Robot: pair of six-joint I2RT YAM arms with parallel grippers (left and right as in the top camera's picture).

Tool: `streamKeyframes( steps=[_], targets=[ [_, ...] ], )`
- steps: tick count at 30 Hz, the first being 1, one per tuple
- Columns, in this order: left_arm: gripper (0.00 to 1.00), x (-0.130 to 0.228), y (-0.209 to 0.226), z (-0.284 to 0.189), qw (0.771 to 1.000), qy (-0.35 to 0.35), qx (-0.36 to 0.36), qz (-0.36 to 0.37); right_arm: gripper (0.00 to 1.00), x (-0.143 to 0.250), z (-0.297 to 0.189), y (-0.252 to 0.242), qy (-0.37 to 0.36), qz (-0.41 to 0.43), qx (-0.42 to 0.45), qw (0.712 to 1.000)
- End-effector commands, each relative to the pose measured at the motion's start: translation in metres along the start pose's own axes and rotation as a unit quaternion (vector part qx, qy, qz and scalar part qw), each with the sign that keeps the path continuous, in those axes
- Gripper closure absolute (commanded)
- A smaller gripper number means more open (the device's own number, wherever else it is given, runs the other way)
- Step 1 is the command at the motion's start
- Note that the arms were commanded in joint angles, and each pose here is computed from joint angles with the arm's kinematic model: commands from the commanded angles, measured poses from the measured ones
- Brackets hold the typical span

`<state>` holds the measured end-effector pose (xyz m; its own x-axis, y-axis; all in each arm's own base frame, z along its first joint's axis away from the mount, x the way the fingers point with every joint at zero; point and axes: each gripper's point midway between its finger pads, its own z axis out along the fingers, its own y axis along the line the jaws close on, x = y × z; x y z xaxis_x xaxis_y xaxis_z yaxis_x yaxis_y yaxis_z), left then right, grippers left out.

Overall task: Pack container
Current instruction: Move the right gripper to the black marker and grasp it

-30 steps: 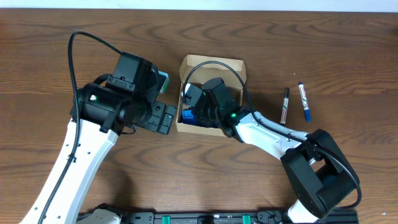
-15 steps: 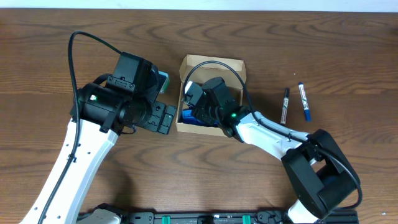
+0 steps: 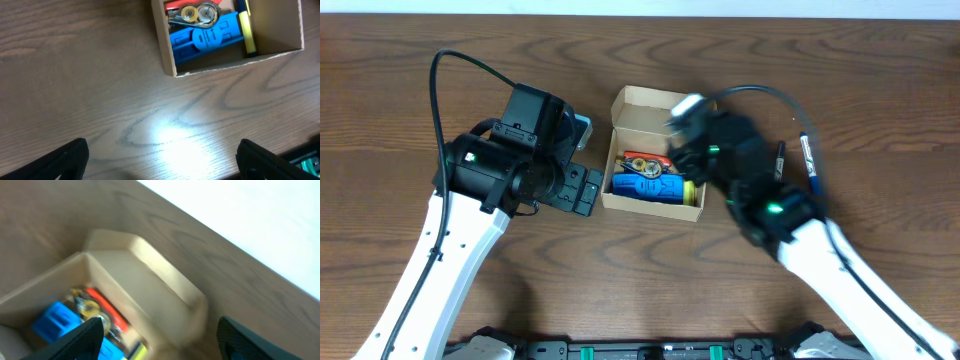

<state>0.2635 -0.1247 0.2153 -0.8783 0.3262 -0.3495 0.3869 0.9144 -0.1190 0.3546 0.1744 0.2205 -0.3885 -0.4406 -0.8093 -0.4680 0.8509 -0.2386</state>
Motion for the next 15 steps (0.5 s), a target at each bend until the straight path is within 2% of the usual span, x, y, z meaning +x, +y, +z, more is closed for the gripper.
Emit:
streamKeyframes(
  steps=[1, 5, 10, 15],
  targets=[
    [0.05, 0.003, 0.001, 0.001, 1.0, 0.005, -0.001, 0.003, 0.24, 0.018, -0.021, -0.049, 0.025, 0.093, 0.074, 0.993],
    [0.05, 0.003, 0.001, 0.001, 1.0, 0.005, -0.001, 0.003, 0.25, 0.073, -0.04, -0.096, 0.112, 0.18, 0.162, 0.964],
    [0.05, 0.003, 0.001, 0.001, 1.0, 0.005, -0.001, 0.003, 0.27, 0.131, -0.041, -0.121, 0.197, 0.282, 0.211, 0.915],
    [0.05, 0.003, 0.001, 0.001, 1.0, 0.005, -0.001, 0.003, 0.28, 0.174, -0.021, -0.136, 0.254, 0.332, 0.24, 0.876]
  ],
)
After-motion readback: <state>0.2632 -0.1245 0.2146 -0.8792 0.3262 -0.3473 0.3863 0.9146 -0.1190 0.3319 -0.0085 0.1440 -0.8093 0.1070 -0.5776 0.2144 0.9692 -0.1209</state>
